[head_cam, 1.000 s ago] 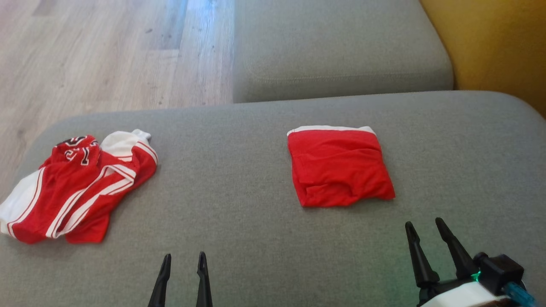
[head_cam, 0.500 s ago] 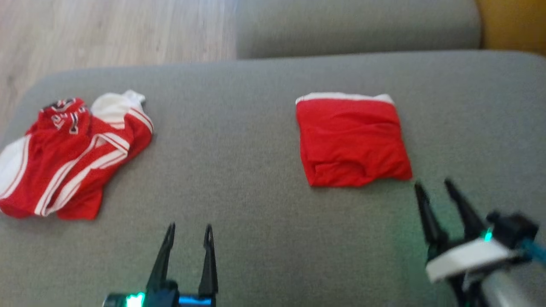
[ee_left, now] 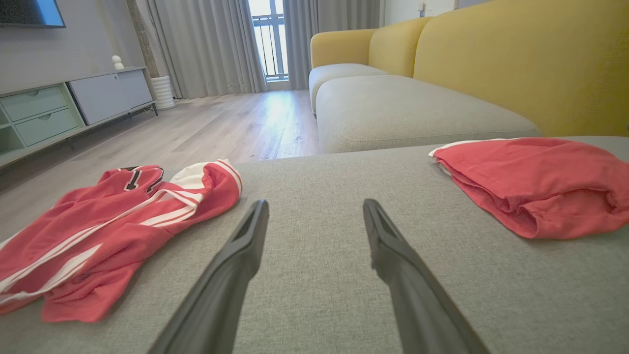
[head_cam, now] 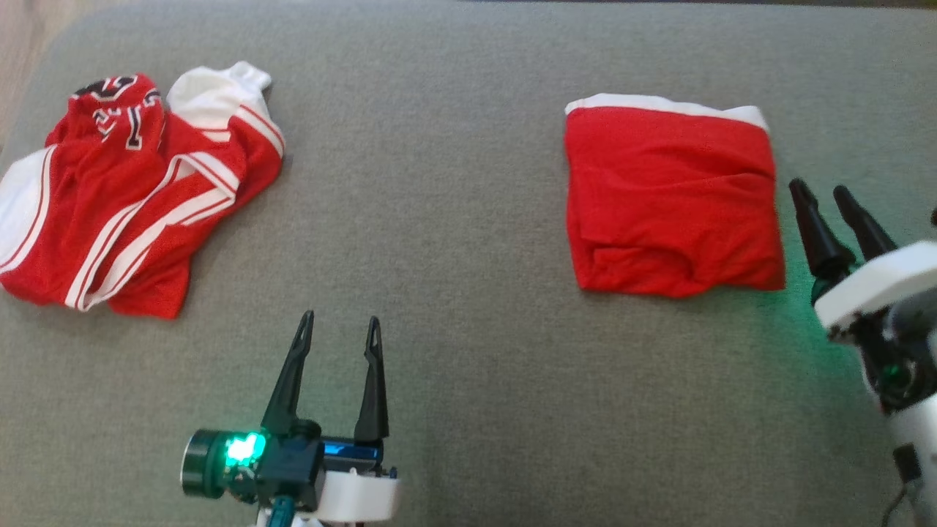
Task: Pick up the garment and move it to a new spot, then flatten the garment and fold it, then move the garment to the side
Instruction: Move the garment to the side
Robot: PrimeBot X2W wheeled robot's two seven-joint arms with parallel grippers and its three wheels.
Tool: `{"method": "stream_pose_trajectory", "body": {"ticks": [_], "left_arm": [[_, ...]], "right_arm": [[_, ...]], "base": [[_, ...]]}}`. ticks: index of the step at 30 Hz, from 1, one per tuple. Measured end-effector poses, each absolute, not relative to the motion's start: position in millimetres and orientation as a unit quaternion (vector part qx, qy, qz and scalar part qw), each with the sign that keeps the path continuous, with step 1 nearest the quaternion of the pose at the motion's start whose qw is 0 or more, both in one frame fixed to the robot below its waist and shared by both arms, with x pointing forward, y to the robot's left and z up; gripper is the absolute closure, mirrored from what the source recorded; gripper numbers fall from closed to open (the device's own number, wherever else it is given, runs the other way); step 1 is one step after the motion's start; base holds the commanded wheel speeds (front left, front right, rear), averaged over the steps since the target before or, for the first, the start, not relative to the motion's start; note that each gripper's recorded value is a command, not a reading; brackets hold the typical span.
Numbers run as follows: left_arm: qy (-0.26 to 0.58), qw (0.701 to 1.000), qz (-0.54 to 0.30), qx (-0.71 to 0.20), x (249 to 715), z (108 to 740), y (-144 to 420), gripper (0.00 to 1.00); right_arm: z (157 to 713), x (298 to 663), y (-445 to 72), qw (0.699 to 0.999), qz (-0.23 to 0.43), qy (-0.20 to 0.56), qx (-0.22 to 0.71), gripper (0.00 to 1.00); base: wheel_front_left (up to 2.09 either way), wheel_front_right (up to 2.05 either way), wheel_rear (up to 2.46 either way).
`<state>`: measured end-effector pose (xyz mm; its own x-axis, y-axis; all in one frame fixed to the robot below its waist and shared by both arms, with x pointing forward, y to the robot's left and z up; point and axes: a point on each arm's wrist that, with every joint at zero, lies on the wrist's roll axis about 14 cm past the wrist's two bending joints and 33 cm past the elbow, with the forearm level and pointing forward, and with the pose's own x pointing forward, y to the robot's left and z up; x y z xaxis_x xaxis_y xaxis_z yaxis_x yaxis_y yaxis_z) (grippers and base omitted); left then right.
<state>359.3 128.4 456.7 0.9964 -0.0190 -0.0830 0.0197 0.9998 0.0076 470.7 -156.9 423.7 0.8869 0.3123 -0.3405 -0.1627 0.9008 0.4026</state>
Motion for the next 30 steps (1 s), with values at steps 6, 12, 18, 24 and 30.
{"method": "stream_pose_trajectory", "body": {"ticks": [6, 12, 18, 24, 30], "left_arm": [[0.052, 0.999, -0.014, 0.004, 363.9, 449.4, 125.7, 0.0], [0.054, 0.998, -0.011, -0.003, 370.4, 448.1, 126.5, 0.0], [0.063, 0.998, -0.012, -0.006, 373.6, 441.7, 124.3, 0.0], [0.062, 0.998, -0.029, -0.009, 383.6, 439.7, 114.9, 0.0], [0.063, 0.996, -0.062, -0.018, 401.3, 432.8, 95.5, 0.0]], "right_arm": [[402.7, 487.8, -151.4, 0.934, 0.128, 0.261, 0.208, 0.0], [367.5, 475.3, -144.4, 0.911, 0.127, 0.329, 0.213, 0.31], [366.4, 479.4, -140.5, 0.906, 0.141, 0.339, 0.209, 1.0], [370.2, 481.3, -192.5, 0.927, 0.11, 0.328, 0.145, 1.0], [379.3, 483.0, -275.8, 0.946, 0.044, 0.314, 0.065, 1.0]], "base": [[0.0, 0.0, 0.0], [0.0, 0.0, 0.0], [0.0, 0.0, 0.0], [0.0, 0.0, 0.0], [0.0, 0.0, 0.0]]}}
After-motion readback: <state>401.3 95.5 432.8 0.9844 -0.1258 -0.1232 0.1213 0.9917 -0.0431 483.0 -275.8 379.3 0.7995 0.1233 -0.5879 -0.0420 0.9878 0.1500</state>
